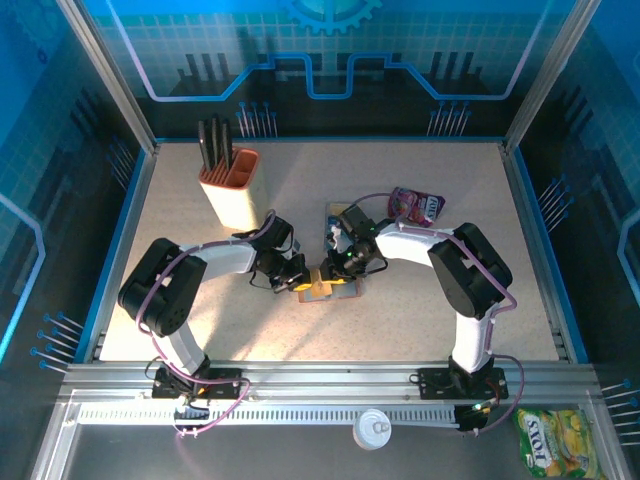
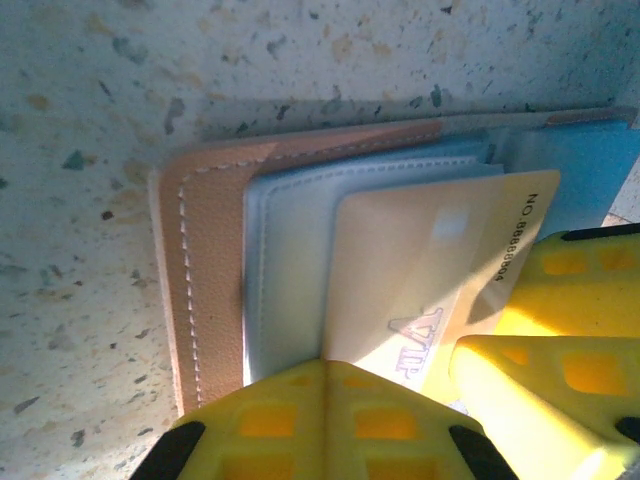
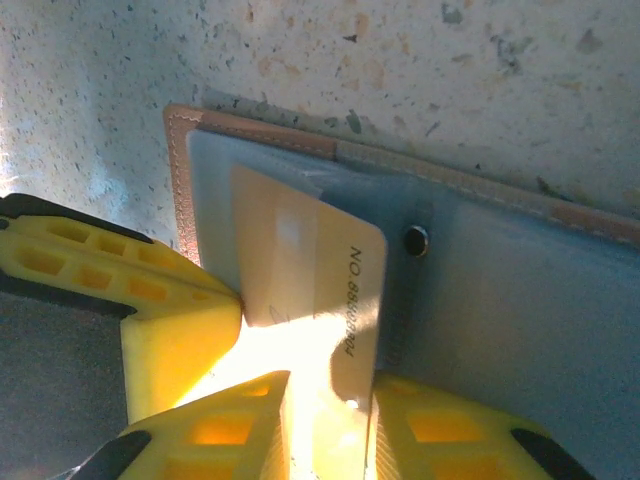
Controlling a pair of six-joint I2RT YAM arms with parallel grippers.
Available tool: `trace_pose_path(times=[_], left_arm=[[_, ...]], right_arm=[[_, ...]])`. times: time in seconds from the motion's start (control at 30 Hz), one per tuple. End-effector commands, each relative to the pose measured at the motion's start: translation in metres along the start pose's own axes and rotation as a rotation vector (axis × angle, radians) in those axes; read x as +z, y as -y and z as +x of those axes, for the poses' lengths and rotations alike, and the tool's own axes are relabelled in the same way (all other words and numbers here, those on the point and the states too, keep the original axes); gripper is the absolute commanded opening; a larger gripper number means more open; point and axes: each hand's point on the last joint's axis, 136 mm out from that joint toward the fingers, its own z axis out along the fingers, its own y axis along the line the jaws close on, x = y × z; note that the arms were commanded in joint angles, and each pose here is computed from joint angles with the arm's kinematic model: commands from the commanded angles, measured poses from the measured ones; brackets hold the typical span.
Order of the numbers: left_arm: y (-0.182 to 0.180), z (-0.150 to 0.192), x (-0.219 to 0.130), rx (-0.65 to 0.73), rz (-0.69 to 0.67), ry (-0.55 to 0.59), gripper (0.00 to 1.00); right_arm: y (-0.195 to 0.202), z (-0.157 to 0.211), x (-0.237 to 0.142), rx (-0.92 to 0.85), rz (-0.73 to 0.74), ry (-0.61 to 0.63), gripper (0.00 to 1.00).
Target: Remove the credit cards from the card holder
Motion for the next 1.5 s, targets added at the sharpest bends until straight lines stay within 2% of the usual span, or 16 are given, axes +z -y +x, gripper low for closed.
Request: trace_pose_path(times=[0.0,0.3,0.83,1.23,1.47], left_arm=[[-0.011,0.002,0.003,0.005,-0.052,-0.015,0.00],[-0.011,0.003,0.002,0.008,-0.055,-0.014,0.00],[-0.006,0.001,-0.002,0.018,-0.051,-0.007,0.00],[0.010,-0.006,-0.010,0.046,-0.020,0.011,0.00],[0.015,-0.009,-0.015,0.053,-0.015,0.015,0.00]], right_arm=[[-0.009,0.002,-0.007,-0.007,-0.043,0.001,0.23],[-0.001,0.003,-0.013,-0.003,-0.021,0.021,0.13],[0.011,0.006,-0.034,-0.010,0.041,0.040,0.11],[-0.003,0.001,-0.052,-0.052,0.034,0.068,0.03],[-0.006,-0.008,-0.076,-0.104,0.068,0.098,0.00]])
